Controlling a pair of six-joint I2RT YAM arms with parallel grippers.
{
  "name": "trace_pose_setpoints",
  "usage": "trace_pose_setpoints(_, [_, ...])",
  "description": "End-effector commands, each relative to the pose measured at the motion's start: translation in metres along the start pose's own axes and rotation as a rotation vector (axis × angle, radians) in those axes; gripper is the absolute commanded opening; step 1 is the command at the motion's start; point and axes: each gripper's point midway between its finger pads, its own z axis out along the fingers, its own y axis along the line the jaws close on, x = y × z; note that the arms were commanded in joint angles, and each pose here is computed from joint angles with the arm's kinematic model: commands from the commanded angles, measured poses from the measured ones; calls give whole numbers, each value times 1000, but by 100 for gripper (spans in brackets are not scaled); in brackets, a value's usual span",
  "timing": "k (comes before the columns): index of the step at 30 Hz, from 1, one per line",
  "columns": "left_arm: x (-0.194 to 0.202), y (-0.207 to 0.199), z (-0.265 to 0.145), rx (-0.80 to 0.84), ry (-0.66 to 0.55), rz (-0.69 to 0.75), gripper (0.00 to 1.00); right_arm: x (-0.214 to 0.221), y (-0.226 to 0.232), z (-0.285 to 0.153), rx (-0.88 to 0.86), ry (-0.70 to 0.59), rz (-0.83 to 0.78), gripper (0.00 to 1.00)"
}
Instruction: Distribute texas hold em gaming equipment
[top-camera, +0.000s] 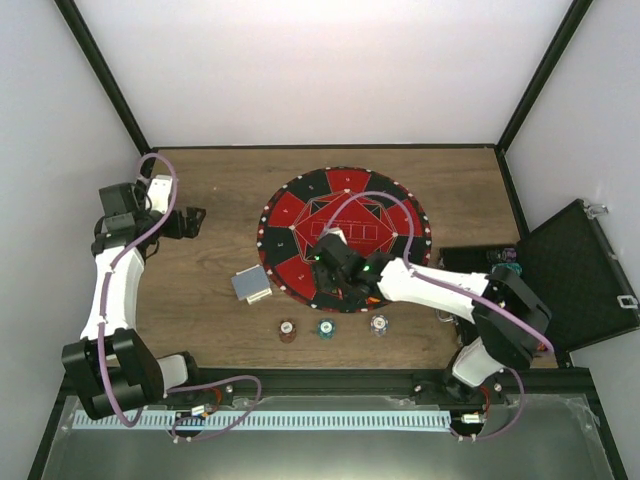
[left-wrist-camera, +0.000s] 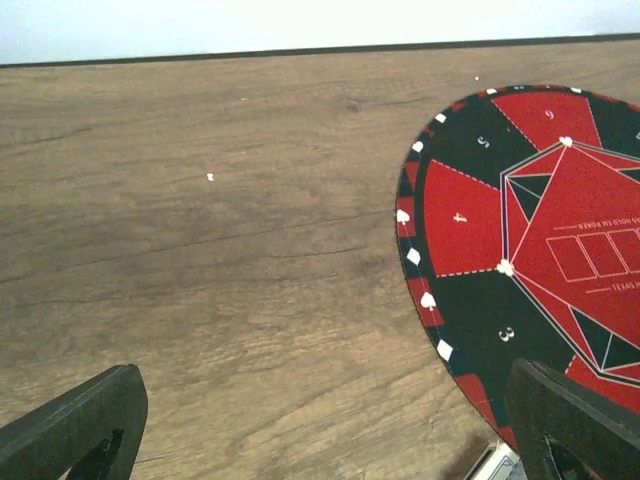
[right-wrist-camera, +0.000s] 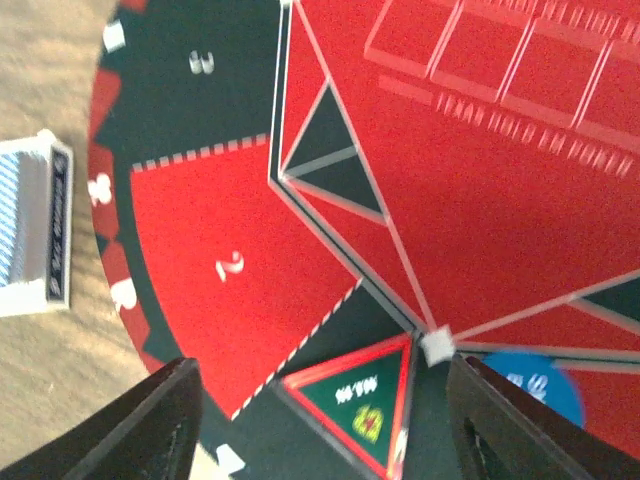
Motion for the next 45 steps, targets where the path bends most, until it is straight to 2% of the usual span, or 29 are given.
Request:
trace_pose_setpoints(1, [2, -6, -5, 33, 26, 1, 100, 44, -2, 10, 47, 133, 18, 65])
trace_pose_setpoints(12, [-2, -13, -9, 59, 6, -3, 100, 83, -10, 36, 81, 245, -24, 60])
trace_pose_setpoints(20, [-6, -16, -11, 70, -6, -22, 100, 90, -9, 43, 74, 268, -53, 57])
trace_pose_setpoints(26, [-11, -15, -12, 65, -17, -37, 100, 90, -6, 51, 62, 288, -84, 45])
trace_pose_setpoints(30, [-13, -13, -12, 58, -19, -39, 100, 91, -3, 58, 57, 304, -105, 41])
trace_pose_setpoints(37, [-15, -12, -13, 50, -20, -37, 100, 78, 8, 72, 32, 304, -147, 38])
trace_pose_setpoints(45, [-17, -8, -14, 26, -9, -36, 100, 33, 32, 110, 2, 261, -224, 34])
